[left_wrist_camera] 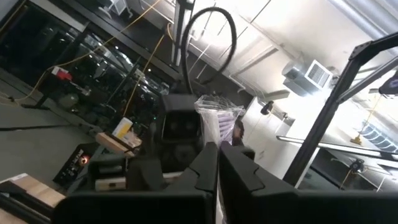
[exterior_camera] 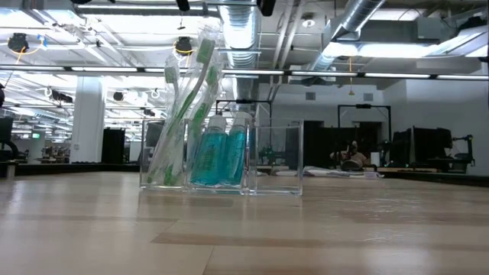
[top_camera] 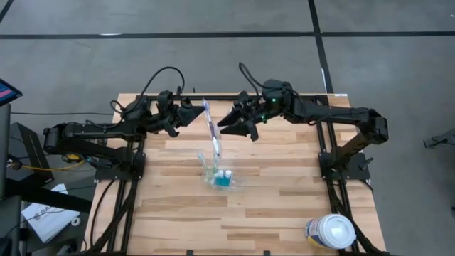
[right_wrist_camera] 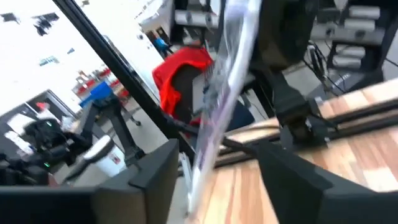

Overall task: Pick & Place toothbrushing station
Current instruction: Put the purple toothbrush into the transparent organizer

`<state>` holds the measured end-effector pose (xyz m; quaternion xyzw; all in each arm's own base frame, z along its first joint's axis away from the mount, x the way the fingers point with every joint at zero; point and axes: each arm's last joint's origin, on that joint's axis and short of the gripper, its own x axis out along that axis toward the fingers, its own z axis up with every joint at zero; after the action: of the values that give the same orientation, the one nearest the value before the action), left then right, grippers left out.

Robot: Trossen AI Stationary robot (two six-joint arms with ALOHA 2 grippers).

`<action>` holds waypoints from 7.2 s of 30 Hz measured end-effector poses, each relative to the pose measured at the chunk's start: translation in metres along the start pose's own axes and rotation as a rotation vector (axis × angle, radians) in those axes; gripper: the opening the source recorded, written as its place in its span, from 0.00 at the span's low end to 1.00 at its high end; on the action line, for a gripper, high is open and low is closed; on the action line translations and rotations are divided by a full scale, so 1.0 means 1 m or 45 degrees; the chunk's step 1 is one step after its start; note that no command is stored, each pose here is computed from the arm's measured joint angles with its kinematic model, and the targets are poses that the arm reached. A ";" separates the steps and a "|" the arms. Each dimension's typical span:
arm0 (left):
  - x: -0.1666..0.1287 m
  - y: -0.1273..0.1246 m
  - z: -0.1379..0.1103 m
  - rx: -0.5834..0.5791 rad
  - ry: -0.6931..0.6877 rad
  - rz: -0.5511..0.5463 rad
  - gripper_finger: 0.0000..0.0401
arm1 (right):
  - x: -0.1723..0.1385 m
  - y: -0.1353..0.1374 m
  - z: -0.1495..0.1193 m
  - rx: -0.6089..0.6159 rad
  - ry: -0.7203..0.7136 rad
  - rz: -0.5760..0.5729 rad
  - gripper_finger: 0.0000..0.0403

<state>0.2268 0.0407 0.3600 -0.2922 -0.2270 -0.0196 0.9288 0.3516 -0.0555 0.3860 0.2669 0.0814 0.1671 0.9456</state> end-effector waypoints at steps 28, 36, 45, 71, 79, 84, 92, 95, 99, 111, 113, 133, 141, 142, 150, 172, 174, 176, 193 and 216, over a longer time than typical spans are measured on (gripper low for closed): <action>0.031 0.018 -0.010 -0.017 0.180 -0.050 0.00 | 0.013 -0.021 0.015 0.065 -0.126 0.135 0.28; 0.026 0.018 0.004 0.007 0.154 -0.078 0.00 | 0.001 -0.026 0.026 0.051 -0.111 0.153 0.21; 0.025 0.017 0.004 0.007 0.152 -0.077 0.00 | 0.001 -0.027 0.026 0.007 -0.114 0.143 0.17; -0.029 0.020 0.086 0.284 0.039 -0.010 0.28 | -0.043 -0.001 0.014 -0.216 0.140 -0.242 0.00; -0.038 0.022 0.092 0.259 0.103 0.019 0.27 | -0.047 0.034 -0.038 -0.097 0.092 -0.586 0.00; -0.035 0.029 0.088 0.232 0.143 0.020 0.27 | -0.037 0.029 -0.083 0.008 -0.069 -0.759 0.00; -0.032 0.034 0.084 0.205 0.210 -0.018 0.26 | -0.016 0.016 -0.132 0.025 -0.248 -0.927 0.00; -0.032 0.034 0.083 0.200 0.233 -0.035 0.26 | -0.005 0.013 -0.147 0.011 -0.206 -0.950 0.00; -0.032 0.034 0.082 0.209 0.262 -0.062 0.26 | 0.008 0.011 -0.165 -0.025 -0.139 -0.979 0.00; -0.032 0.035 0.082 0.250 0.280 -0.084 0.26 | 0.033 0.016 -0.196 -0.087 -0.087 -0.932 0.00; -0.032 0.034 0.081 0.250 0.285 -0.090 0.26 | 0.033 0.018 -0.199 -0.095 -0.075 -0.941 0.00; -0.040 0.050 0.062 0.208 0.373 -0.070 0.26 | 0.013 0.021 -0.252 -0.063 -0.149 -0.949 0.00; -0.042 0.053 0.058 0.200 0.383 -0.060 0.26 | 0.011 0.020 -0.254 -0.073 -0.151 -0.933 0.00; -0.042 0.053 0.058 0.200 0.383 -0.060 0.26 | 0.011 0.020 -0.254 -0.078 -0.148 -0.934 0.00; -0.042 0.053 0.058 0.201 0.383 -0.060 0.26 | 0.011 0.020 -0.255 -0.088 -0.118 -0.919 0.00; -0.042 0.053 0.058 0.196 0.384 -0.059 0.26 | 0.015 0.033 -0.251 -0.044 -0.218 -0.805 0.43; -0.042 0.053 0.058 0.196 0.384 -0.059 0.26 | 0.015 0.037 -0.250 -0.032 -0.250 -0.772 0.44; -0.042 0.053 0.058 0.196 0.384 -0.059 0.26 | 0.016 0.042 -0.248 -0.028 -0.291 -0.733 0.46; -0.038 0.096 0.028 0.134 0.619 0.189 0.26 | -0.042 0.002 -0.123 0.012 -0.620 -0.885 0.43; -0.035 0.106 0.022 0.237 0.651 0.167 0.26 | -0.121 -0.093 -0.034 0.615 0.416 -1.686 0.46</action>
<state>0.2042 0.1373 0.3048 -0.2051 0.0334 -0.0117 0.9781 0.2564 -0.1573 0.3157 0.3349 0.4011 -0.4255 0.7389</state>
